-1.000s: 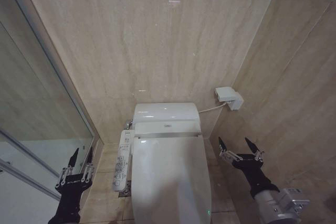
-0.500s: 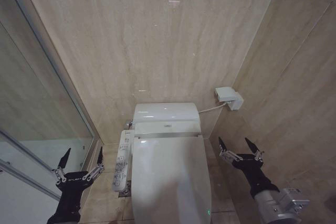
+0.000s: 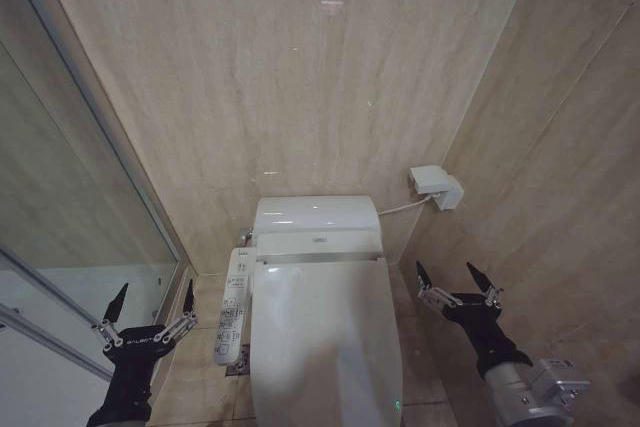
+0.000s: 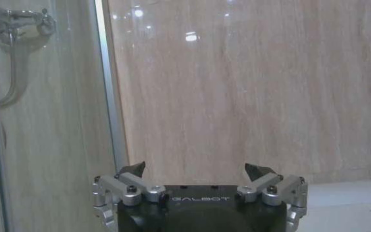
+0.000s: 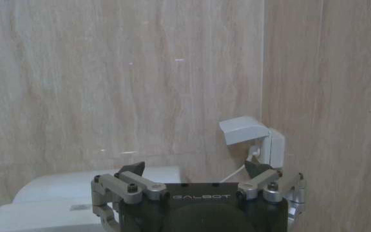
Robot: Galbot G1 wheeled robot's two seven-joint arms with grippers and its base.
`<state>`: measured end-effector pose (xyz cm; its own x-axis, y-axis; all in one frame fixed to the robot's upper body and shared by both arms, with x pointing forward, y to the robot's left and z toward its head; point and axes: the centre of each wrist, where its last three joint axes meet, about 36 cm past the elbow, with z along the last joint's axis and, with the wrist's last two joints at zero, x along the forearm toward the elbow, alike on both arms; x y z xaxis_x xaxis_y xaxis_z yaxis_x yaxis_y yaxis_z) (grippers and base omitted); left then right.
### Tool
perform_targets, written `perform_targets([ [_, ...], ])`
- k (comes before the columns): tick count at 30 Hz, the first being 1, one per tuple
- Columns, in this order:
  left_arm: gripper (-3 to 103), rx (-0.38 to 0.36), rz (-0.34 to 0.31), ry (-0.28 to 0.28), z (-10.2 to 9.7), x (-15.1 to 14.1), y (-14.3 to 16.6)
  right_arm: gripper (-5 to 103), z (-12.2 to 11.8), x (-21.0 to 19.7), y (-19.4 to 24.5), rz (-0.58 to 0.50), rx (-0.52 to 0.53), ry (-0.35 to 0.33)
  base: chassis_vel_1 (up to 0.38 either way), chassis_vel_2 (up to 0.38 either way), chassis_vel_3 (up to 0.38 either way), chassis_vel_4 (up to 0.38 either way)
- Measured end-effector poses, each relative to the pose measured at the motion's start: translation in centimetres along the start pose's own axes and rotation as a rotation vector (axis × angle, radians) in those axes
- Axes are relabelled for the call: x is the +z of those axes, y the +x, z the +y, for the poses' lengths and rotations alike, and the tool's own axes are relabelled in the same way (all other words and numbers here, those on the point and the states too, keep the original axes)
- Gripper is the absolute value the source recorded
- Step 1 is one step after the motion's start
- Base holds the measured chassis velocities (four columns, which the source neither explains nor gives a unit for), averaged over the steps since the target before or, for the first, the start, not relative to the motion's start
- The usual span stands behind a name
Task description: Open the toilet lid, clean the toilet bowl with a toilet brush, close the toilet lid, and flush.
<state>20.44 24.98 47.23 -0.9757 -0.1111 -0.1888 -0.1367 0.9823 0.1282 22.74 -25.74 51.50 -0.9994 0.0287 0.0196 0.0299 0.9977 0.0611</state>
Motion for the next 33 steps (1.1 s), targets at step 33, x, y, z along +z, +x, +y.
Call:
perform_targets([
  [33,100,0.0,0.003,-0.001,-0.02,0.0,0.02,100,0.0,0.0,0.0,0.0,0.0,0.0,0.066,-0.068,-0.062,0.067],
])
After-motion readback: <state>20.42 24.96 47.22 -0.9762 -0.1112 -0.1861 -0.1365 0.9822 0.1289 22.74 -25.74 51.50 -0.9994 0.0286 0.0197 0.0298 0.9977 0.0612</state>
